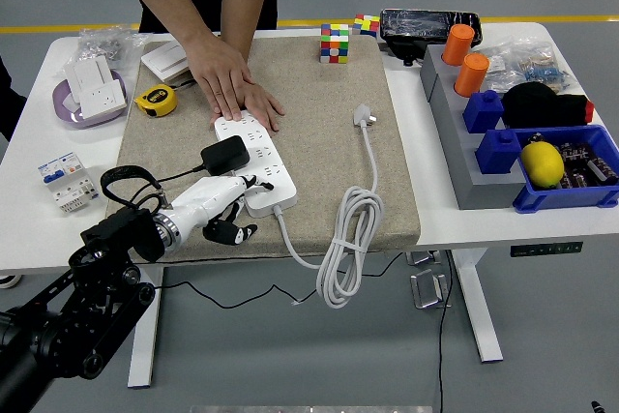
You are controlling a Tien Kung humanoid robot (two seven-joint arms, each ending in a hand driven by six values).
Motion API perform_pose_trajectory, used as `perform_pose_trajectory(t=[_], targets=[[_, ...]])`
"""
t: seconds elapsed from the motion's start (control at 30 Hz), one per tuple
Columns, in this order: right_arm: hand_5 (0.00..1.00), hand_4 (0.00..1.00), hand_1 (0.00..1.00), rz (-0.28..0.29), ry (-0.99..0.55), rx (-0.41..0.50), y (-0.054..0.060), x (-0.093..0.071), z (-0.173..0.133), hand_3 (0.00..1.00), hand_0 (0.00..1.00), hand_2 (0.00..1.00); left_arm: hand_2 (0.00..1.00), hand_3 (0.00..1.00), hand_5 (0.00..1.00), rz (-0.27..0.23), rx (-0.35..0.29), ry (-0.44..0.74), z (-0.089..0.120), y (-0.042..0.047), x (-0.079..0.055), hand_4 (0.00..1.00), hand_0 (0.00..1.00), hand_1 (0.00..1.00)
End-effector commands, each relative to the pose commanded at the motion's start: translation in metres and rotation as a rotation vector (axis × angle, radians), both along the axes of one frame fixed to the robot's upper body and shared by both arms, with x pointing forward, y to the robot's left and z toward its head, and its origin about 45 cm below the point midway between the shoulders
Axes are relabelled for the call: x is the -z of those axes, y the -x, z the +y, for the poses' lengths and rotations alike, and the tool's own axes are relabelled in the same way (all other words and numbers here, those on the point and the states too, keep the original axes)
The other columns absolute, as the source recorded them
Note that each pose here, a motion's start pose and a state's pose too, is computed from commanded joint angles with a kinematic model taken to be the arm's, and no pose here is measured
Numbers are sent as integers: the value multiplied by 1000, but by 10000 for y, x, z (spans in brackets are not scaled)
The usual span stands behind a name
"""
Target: Pick up the plug,place it near the board,insert it into the board,press the button
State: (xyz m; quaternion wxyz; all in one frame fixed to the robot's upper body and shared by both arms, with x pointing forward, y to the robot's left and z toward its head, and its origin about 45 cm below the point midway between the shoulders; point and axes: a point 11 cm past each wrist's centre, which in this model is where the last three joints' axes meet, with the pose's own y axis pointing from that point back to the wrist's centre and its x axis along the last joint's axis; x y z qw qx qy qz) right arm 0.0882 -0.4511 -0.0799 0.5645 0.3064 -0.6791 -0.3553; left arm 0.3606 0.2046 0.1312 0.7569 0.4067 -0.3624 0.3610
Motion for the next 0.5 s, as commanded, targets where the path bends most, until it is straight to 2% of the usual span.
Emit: perform_pose_trajectory(t=[0.5], targets=[[998, 998, 731, -5, 1, 3, -20, -7, -8, 758, 785, 731, 134, 829, 2, 35, 1, -19, 18, 4, 105, 661, 107, 22]])
